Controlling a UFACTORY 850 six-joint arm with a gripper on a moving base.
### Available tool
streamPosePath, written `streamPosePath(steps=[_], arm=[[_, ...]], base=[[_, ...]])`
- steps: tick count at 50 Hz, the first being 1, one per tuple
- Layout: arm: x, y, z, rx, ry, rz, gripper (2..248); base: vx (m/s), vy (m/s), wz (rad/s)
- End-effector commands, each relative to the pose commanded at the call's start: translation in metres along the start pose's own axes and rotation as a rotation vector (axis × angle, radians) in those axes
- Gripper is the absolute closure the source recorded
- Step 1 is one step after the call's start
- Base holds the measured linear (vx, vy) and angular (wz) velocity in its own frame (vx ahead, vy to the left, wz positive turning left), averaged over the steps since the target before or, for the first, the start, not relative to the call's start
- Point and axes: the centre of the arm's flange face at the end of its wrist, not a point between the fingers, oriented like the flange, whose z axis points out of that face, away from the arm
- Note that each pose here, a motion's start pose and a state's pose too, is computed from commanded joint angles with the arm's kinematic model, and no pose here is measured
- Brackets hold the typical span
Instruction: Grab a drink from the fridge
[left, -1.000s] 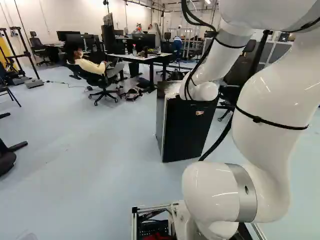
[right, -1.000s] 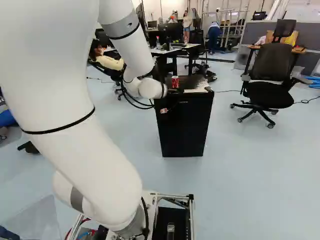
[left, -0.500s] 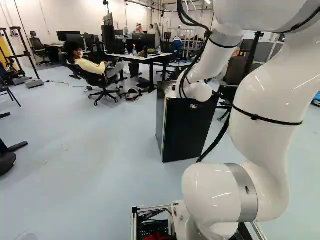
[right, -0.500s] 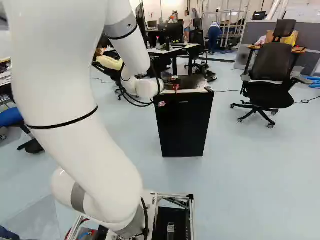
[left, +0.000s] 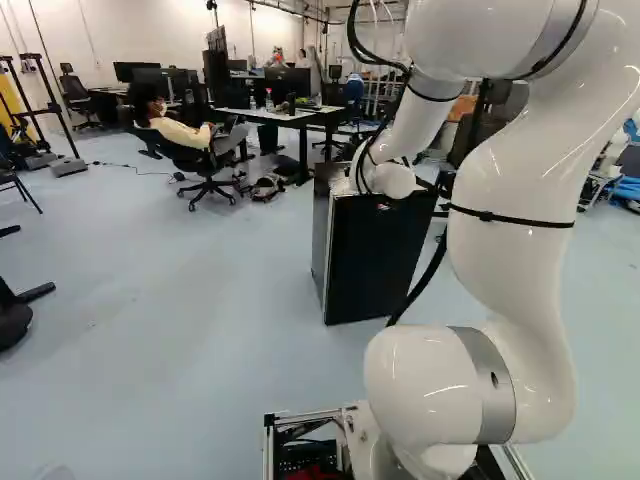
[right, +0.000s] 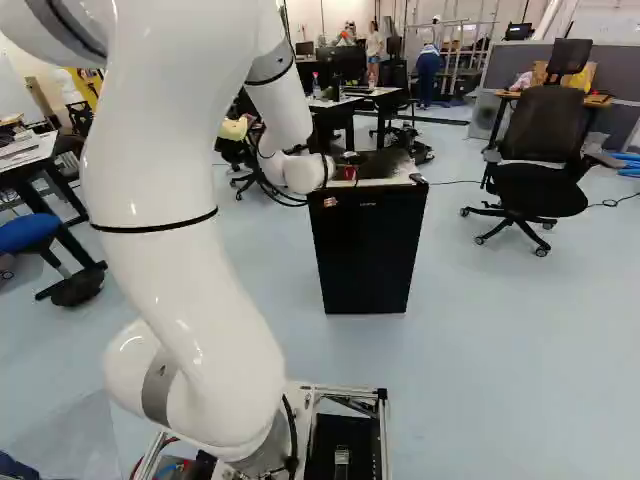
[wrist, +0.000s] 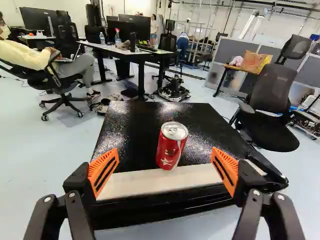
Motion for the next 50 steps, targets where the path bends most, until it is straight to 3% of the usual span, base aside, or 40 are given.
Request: streamPosePath(steps=[27, 40, 50], arm=[[-0.024, 0.013, 0.061, -0.022, -0.027, 0.007, 3], [-0.025, 0.013, 0.061, -0.022, -0.029, 0.013, 3], [-0.025, 0.013, 0.061, -0.023, -0.028, 0.095, 3]], base=[[0.0, 0.0, 0.0], [0.0, 0.0, 0.0], [0.0, 0.0, 0.0]])
